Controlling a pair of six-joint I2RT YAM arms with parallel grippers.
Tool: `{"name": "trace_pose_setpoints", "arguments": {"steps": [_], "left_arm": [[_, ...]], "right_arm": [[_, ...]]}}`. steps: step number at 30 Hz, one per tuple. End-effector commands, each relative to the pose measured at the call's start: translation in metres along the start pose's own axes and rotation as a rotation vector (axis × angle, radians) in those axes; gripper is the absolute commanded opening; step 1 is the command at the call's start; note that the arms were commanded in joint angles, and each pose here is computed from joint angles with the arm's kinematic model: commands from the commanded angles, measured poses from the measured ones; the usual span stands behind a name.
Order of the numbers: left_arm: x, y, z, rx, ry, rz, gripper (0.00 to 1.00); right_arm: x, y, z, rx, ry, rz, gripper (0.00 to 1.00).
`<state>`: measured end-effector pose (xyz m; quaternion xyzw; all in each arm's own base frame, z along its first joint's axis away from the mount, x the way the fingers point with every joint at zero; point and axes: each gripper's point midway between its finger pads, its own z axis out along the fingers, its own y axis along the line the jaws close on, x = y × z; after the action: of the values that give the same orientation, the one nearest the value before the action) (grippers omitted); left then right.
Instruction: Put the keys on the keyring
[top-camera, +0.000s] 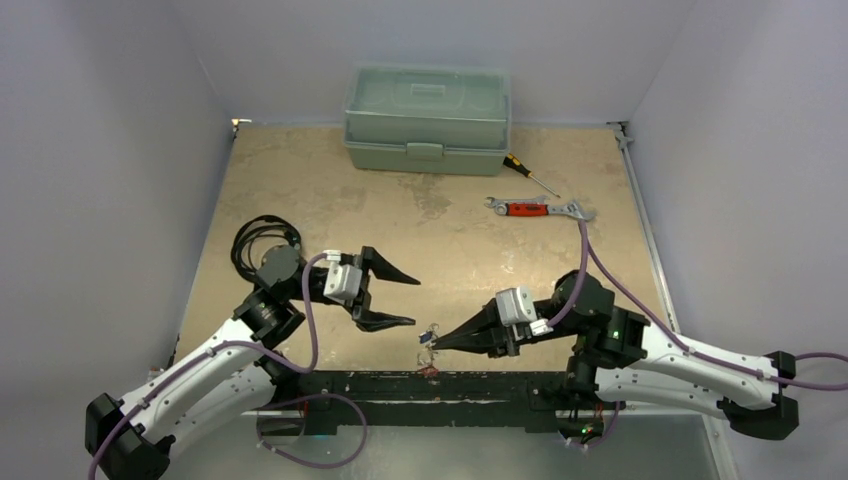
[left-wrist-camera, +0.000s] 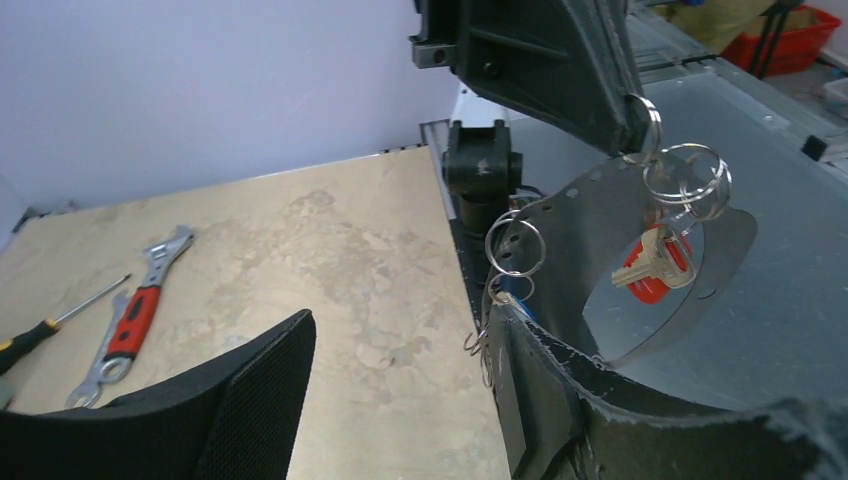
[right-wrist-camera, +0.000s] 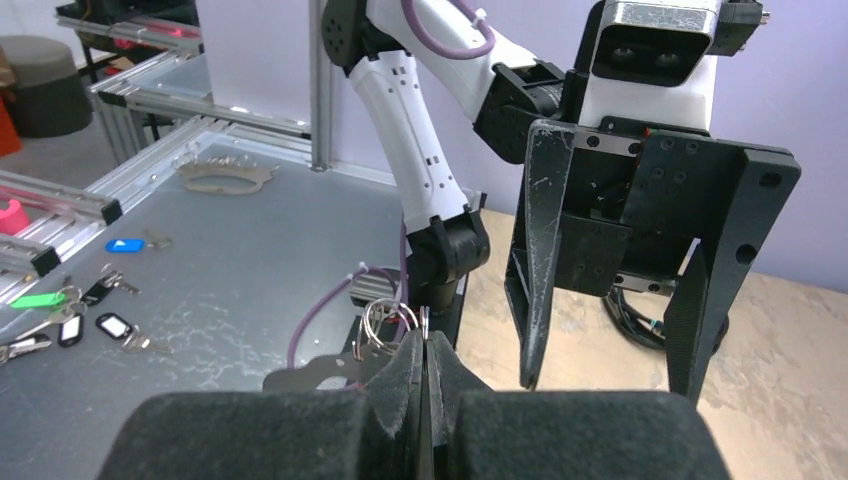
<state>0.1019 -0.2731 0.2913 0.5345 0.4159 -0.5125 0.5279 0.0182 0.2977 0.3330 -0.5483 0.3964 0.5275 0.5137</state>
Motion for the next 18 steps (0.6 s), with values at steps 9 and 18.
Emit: {"name": "trace_pose_setpoints", "arguments": {"steps": [9, 18], "left_arm": [[-0.011, -0.051, 0.011, 0.253, -0.05, -0.034, 0.67], [-0.004, -0.052, 0.022, 0.282, -0.029, -0.105, 0.66]], "right_arm": [[-0.036, 0.014, 0.005, -0.114, -0.066, -0.049, 0.0], [-0.038, 0.02, 0.008, -0.159, -0.07, -0.048, 0.0]]}}
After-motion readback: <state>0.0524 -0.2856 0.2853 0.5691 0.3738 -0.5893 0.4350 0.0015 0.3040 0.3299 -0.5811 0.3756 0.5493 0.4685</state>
